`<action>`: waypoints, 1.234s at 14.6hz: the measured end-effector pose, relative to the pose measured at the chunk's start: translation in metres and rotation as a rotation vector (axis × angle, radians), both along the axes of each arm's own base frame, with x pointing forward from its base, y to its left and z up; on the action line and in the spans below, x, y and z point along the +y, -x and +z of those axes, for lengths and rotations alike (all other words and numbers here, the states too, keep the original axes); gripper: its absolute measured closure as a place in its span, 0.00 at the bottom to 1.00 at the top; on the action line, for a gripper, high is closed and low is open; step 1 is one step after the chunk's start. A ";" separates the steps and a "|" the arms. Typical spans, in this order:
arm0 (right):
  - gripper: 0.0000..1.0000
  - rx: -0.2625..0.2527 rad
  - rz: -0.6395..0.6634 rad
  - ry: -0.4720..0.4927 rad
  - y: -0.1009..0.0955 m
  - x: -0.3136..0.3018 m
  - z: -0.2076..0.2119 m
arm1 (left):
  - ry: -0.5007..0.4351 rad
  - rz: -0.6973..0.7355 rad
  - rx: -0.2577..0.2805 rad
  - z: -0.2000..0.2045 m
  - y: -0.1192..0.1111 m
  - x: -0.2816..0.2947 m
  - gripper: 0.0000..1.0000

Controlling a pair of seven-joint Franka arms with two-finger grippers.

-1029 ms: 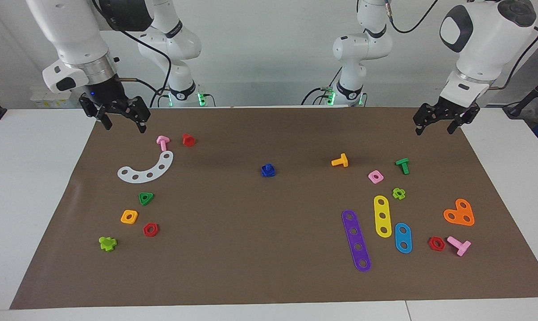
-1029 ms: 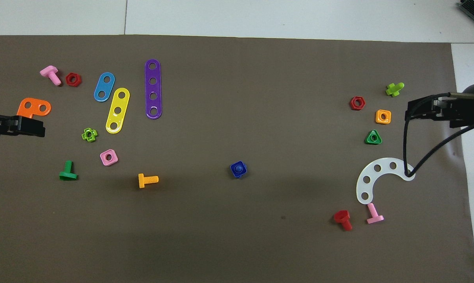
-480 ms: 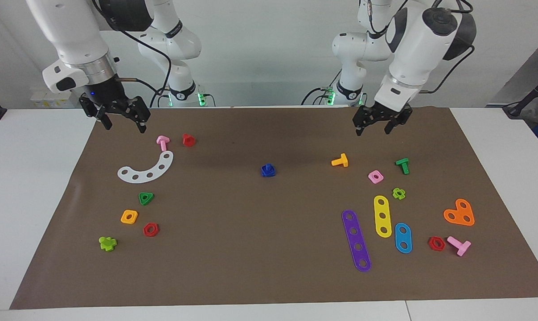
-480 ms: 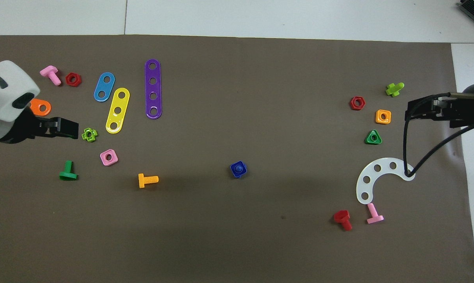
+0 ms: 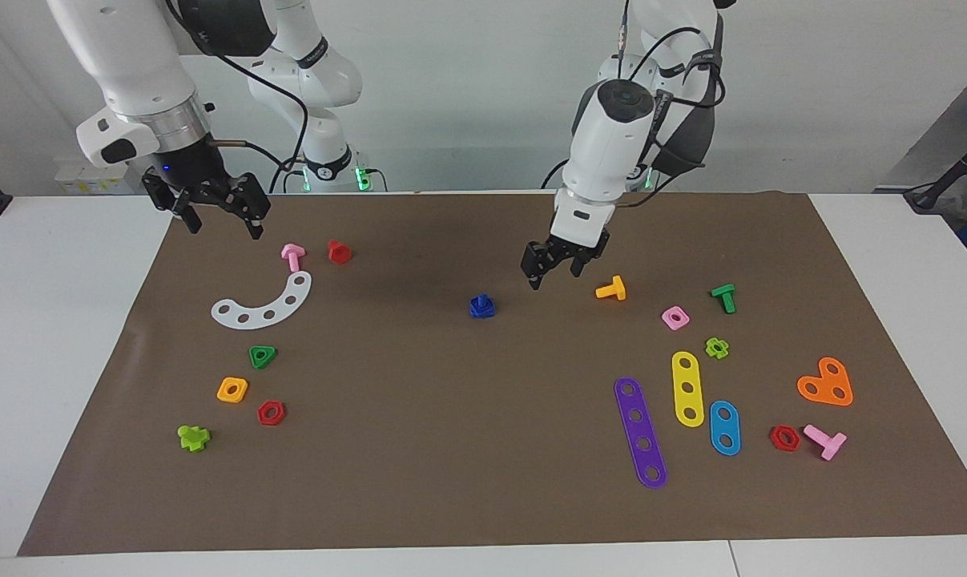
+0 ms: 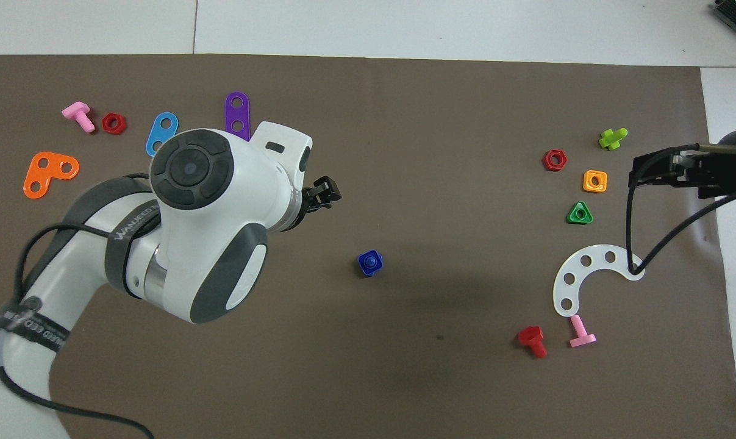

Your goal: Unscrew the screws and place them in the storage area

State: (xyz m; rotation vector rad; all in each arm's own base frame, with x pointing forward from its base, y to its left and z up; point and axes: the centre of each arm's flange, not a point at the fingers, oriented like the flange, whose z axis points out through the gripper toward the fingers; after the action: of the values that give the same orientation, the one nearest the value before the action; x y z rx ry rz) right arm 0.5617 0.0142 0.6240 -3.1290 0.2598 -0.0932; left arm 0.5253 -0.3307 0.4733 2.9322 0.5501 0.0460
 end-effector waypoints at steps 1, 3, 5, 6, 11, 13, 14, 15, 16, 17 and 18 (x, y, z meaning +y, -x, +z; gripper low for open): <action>0.00 0.000 0.000 0.000 0.000 0.000 0.000 | 0.007 0.027 -0.001 -0.007 0.000 -0.008 0.11; 0.00 0.000 0.000 0.000 0.000 0.000 0.000 | 0.019 0.069 -0.001 -0.020 0.003 -0.026 0.11; 0.00 0.000 0.000 0.000 0.000 0.000 0.000 | 0.022 0.096 0.011 -0.044 0.009 -0.050 0.14; 0.00 0.000 0.000 0.000 0.000 0.000 0.000 | 0.017 0.107 0.025 -0.062 0.014 -0.063 0.14; 0.00 0.000 0.000 0.000 0.000 0.000 0.000 | -0.026 0.100 0.071 -0.134 0.026 -0.095 0.18; 0.00 0.000 -0.001 0.000 0.000 0.000 0.000 | -0.040 0.094 0.076 -0.142 0.026 -0.096 0.21; 0.00 0.000 -0.001 0.000 0.000 0.000 0.000 | -0.042 0.091 0.077 -0.144 0.027 -0.097 0.23; 0.00 0.000 -0.001 0.000 0.000 0.000 0.000 | -0.044 0.088 0.078 -0.144 0.029 -0.098 0.25; 0.00 0.000 -0.001 0.000 0.000 0.000 0.000 | -0.048 0.084 0.081 -0.146 0.031 -0.099 0.30; 0.00 0.000 -0.001 0.000 0.000 0.000 0.000 | -0.052 0.078 0.085 -0.149 0.034 -0.101 0.30; 0.00 0.000 -0.001 0.000 0.000 0.000 0.000 | -0.057 0.071 0.090 -0.152 0.038 -0.103 0.32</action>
State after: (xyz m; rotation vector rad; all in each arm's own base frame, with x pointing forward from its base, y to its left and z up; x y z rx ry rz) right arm 0.5617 0.0139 0.6240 -3.1289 0.2607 -0.0932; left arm 0.4871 -0.4340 0.3213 2.9810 0.6774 -0.0631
